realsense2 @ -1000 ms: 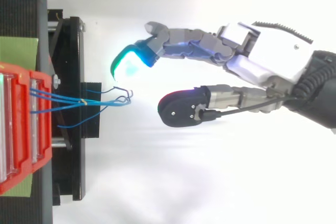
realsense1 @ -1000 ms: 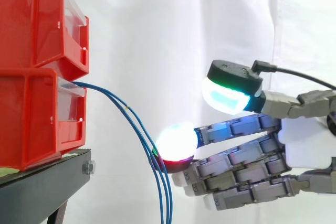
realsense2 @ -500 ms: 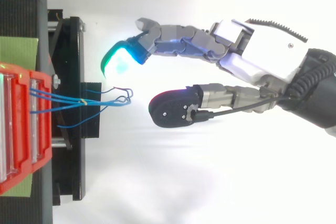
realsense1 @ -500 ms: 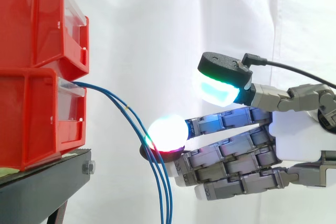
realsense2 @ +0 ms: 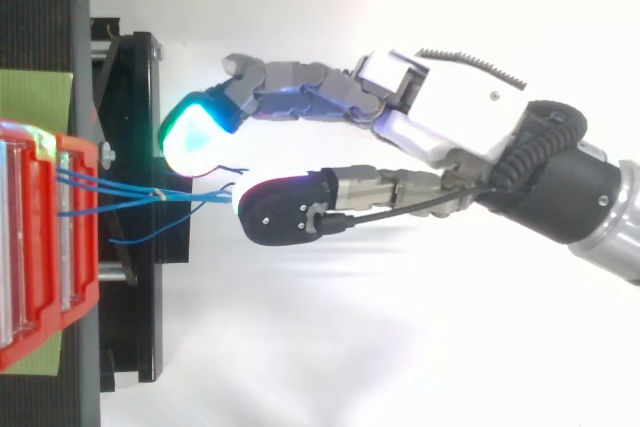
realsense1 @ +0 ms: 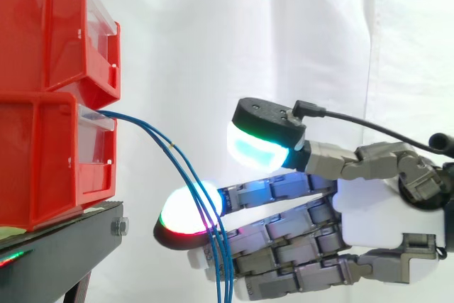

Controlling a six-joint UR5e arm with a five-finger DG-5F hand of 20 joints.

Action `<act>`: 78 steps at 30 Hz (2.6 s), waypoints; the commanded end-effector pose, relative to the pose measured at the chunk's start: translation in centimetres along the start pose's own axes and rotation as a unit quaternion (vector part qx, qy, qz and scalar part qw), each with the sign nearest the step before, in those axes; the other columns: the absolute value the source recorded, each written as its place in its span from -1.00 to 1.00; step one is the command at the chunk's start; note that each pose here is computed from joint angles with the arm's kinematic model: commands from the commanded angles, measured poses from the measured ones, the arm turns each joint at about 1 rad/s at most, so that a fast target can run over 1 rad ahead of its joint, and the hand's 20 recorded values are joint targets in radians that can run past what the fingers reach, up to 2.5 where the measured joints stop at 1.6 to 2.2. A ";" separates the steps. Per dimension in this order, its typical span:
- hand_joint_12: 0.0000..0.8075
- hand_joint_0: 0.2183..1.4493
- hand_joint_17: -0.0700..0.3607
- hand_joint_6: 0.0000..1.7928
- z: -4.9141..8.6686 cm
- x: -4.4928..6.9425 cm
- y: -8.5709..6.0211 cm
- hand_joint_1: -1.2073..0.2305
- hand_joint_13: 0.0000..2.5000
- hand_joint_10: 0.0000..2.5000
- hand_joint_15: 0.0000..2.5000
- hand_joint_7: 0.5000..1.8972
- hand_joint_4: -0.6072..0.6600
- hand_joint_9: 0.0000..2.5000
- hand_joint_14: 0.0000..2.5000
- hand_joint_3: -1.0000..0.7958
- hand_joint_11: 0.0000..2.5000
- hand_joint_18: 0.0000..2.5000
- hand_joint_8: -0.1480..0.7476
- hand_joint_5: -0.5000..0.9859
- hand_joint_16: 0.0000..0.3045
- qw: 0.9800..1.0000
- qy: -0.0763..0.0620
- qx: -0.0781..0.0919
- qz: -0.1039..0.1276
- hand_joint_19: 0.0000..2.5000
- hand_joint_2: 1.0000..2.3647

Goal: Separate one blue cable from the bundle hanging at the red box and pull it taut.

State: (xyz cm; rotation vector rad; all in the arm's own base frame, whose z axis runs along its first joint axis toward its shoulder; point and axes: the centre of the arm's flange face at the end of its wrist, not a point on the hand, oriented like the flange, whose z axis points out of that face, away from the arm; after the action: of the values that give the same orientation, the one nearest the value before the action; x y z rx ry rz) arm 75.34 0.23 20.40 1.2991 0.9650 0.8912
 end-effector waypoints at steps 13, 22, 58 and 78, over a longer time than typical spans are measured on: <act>-0.24 -0.46 -0.31 -0.44 1.3 1.2 -1.9 -0.15 -0.78 -1.00 -1.00 -0.49 0.51 -0.65 -1.00 -0.42 -0.96 -0.90 0.07 -0.54 -0.77 0.999 0.029 -0.002 0.016 -1.00 -1.00; -0.24 -0.45 -0.32 -0.44 1.6 1.2 -1.5 -0.18 -0.74 -1.00 -1.00 -0.37 0.52 -0.61 -1.00 -0.43 -0.93 -0.85 0.07 -0.51 -0.77 0.999 0.030 -0.006 0.032 -1.00 -1.00; -0.27 -0.34 -0.35 -0.14 1.0 0.3 3.6 -0.12 -0.63 -1.00 -0.95 -0.37 0.29 -0.51 -1.00 -0.29 -0.82 -0.73 0.11 -0.52 -0.80 0.998 0.050 0.008 0.028 -0.95 -0.99; -0.26 -0.32 -0.34 0.03 1.7 -0.6 5.7 -0.54 -0.59 -0.99 -0.93 -0.23 0.26 -0.44 -1.00 -0.44 -0.68 -0.67 0.09 -0.54 -0.79 0.999 0.044 0.018 0.022 -0.93 -1.00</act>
State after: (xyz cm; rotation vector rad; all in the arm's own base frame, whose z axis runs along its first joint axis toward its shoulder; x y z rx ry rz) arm 76.76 -0.46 26.06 1.3249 1.0277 0.9765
